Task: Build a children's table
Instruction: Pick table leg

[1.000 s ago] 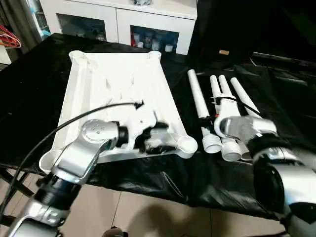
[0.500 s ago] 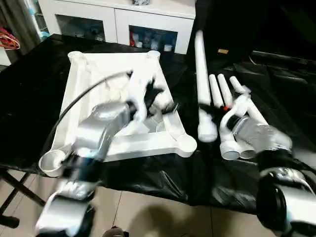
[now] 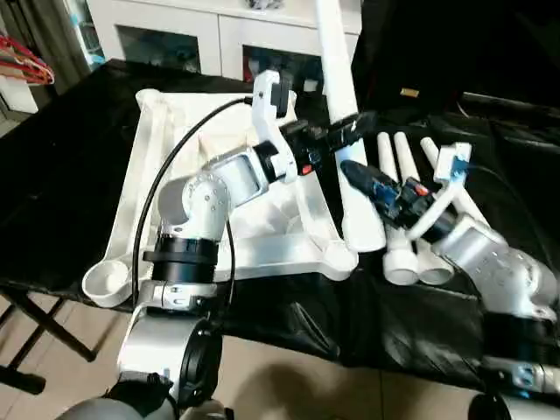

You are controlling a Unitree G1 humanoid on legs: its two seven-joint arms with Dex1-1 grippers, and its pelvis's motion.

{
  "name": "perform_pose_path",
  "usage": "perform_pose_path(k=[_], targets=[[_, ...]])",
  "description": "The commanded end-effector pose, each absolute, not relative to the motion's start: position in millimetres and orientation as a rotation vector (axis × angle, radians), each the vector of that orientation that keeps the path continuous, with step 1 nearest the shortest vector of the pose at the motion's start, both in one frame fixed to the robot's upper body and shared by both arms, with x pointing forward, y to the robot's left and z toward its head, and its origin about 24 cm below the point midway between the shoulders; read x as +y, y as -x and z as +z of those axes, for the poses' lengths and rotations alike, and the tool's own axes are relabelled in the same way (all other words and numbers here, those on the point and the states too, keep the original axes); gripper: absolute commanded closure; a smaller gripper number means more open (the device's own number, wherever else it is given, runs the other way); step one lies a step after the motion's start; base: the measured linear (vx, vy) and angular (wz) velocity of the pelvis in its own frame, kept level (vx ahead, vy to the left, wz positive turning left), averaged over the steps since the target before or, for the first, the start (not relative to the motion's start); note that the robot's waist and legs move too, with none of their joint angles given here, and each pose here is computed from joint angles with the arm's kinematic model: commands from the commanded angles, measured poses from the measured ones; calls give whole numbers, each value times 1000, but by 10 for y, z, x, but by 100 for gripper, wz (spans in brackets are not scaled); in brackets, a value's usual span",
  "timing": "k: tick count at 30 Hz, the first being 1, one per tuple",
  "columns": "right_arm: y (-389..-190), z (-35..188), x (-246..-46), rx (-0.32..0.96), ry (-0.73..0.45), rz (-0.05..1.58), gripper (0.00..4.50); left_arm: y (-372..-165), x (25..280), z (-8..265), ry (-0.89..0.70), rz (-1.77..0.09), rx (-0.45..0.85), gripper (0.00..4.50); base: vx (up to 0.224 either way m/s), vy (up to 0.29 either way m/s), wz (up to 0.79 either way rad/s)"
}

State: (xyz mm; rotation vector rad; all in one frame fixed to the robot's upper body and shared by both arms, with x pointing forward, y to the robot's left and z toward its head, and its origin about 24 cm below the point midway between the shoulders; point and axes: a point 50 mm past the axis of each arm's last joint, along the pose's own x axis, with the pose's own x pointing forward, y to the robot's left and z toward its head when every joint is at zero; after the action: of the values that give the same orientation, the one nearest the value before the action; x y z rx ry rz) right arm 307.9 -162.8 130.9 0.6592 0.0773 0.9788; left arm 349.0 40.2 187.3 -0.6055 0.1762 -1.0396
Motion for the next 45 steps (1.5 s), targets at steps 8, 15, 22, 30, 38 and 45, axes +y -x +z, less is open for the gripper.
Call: perform_pose_path(k=[8,15,22,30,38,45], targets=[[-3058,1404,-1487,78,-511,975,268,-3510,317,1944,596,-952,224,27,0,0,0],[-3176,1521,-1072,54,-294,866,268,-3652,342,1883,636,-707,262,77,0,0,0],[-3225,1616,-921,9,-180,788,268,-3730,415,1849,631,-518,270,124,0,0,0],[-3241,1699,-810,-31,-120,754,268,-3721,383,1850,597,-468,264,203,0,0,0],[-3222,1689,-855,-24,-127,759,198,-3675,341,1940,525,-574,186,251,0,0,0],[-3172,1580,-1096,58,-161,848,153,-3583,335,1974,396,-798,163,259,0,0,0]])
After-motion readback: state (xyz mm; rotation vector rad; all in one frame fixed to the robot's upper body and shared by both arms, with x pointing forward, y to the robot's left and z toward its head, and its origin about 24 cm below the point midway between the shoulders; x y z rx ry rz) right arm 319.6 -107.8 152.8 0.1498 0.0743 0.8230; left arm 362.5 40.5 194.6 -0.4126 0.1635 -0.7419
